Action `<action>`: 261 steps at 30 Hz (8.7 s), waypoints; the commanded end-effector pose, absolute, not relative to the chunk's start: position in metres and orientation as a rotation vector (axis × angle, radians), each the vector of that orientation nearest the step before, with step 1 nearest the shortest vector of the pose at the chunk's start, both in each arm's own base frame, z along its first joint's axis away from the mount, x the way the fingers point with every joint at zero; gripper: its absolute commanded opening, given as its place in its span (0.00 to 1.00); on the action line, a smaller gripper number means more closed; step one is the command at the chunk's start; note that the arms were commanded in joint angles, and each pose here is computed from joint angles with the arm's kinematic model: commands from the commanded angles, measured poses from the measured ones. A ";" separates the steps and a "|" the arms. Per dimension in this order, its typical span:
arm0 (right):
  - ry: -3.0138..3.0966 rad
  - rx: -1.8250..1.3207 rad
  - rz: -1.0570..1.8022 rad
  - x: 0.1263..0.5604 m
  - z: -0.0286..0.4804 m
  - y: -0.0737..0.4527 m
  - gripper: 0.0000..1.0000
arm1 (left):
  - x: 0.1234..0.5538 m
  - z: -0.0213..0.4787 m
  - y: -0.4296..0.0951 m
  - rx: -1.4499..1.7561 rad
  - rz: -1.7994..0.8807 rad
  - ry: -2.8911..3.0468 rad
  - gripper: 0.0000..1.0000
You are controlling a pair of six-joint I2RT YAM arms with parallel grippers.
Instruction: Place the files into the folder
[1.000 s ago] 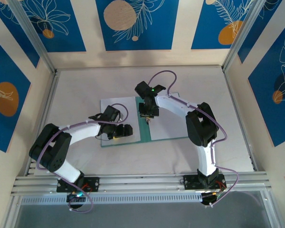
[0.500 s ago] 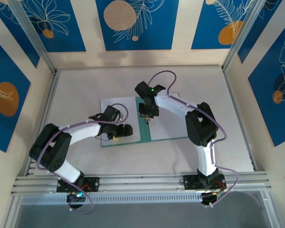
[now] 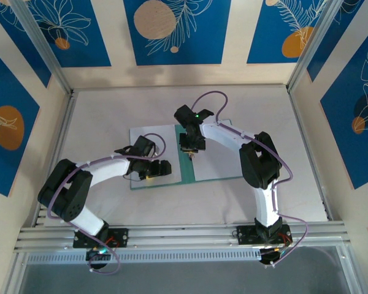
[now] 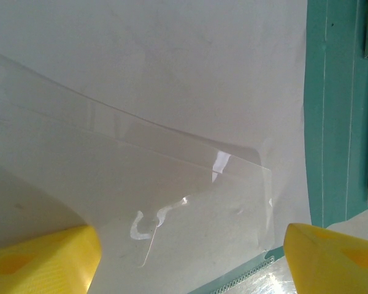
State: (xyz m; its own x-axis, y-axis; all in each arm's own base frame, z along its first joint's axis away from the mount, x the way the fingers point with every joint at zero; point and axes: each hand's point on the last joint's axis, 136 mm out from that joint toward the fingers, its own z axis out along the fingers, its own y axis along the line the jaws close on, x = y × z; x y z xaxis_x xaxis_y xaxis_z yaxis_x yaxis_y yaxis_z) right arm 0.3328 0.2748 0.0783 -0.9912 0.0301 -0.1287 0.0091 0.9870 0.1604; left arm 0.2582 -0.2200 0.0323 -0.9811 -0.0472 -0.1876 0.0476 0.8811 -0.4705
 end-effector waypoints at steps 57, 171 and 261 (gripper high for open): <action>3.014 0.036 0.224 0.343 0.076 0.273 0.17 | 0.233 0.008 -0.204 -0.001 -0.632 3.018 0.81; 3.114 -0.014 -0.105 0.311 0.013 0.219 0.03 | 0.227 -0.001 -0.197 0.014 -0.564 3.074 0.81; 3.005 -0.060 0.269 0.318 0.110 0.246 0.02 | 0.226 -0.012 -0.191 0.027 -0.506 3.093 0.81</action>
